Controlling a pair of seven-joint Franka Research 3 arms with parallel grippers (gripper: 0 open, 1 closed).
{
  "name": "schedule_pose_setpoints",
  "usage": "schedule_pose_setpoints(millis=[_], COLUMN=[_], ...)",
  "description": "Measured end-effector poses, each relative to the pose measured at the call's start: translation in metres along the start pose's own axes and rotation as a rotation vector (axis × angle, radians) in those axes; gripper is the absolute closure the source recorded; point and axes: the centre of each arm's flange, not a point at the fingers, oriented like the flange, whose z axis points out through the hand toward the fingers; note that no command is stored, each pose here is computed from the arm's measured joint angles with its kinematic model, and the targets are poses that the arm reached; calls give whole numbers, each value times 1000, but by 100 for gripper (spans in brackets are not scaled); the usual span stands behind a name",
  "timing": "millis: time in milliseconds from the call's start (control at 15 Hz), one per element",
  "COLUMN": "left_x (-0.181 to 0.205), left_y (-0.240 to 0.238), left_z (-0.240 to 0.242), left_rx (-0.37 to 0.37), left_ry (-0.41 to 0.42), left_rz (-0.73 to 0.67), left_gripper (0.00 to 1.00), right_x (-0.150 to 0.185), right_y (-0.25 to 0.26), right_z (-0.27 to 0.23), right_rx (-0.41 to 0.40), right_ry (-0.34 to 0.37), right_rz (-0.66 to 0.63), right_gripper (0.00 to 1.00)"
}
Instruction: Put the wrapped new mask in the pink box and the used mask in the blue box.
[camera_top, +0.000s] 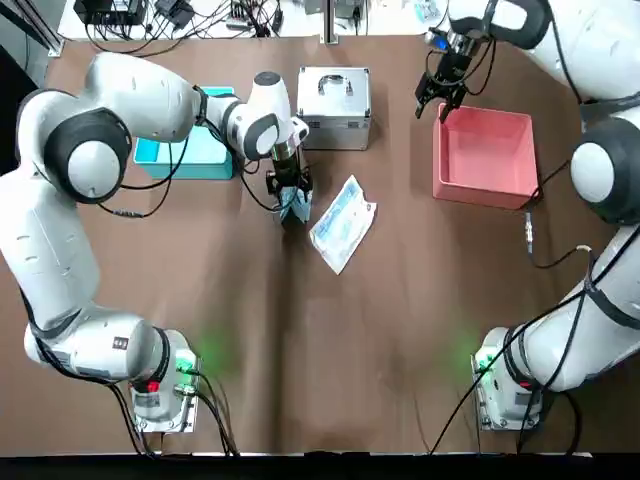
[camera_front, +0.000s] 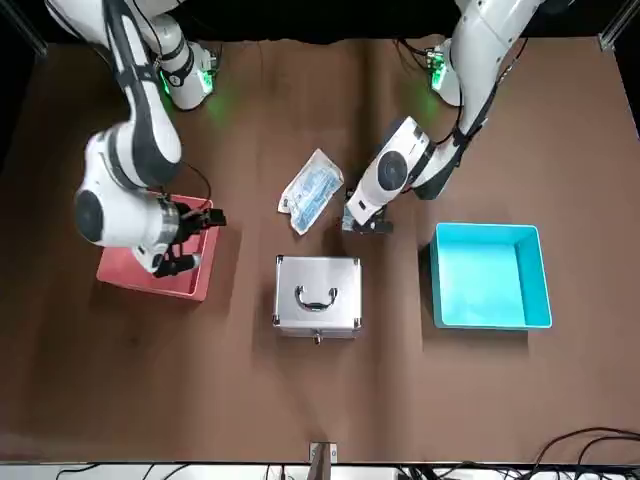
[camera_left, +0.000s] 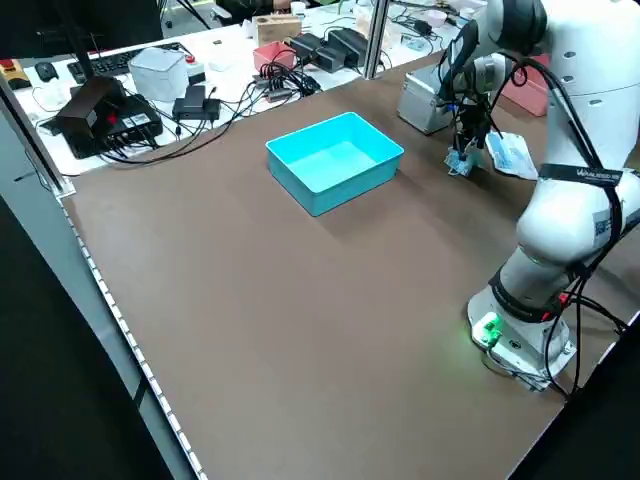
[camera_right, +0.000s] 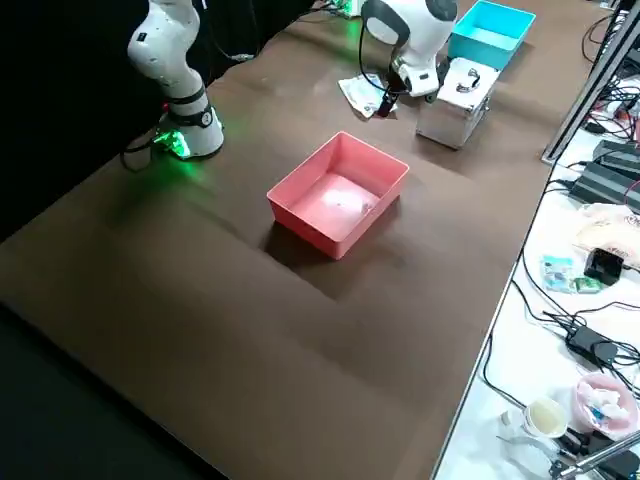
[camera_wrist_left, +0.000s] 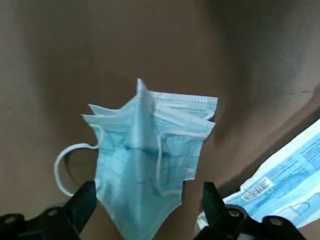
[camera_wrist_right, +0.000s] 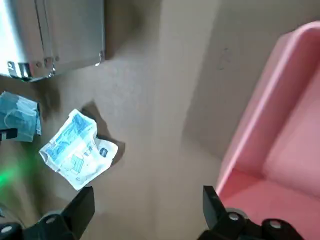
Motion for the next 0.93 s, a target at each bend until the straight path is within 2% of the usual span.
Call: schedule_pose_setpoints(millis=[67, 200, 400, 533, 667, 800, 933], left_x=[0, 0, 0, -1, -1, 0, 3], left_y=[2, 1, 1, 3, 4, 4, 3], left_z=[4, 9, 9, 9, 9, 5, -10], left_rx=[-1, -1, -1, 0, 2, 14, 43], left_ry=[-5, -14, -16, -15, -17, -27, -45], left_rz=[-9, -26, -49, -73, -82, -85, -88], left_gripper=[11, 30, 60, 78, 96, 97, 97], right_x=[3, 9, 16, 19, 21, 18, 13], right_y=[-3, -11, -23, -36, -41, -37, -35], right_z=[13, 43, 88, 111, 129, 149, 163], right_rx=[8, 33, 59, 81, 125, 166, 175], right_ry=[-20, -58, -111, -106, -55, -5, 9], right_rz=[-16, -67, -160, -170, -174, -183, -179], right_gripper=[5, 9, 9, 9, 9, 9, 9])
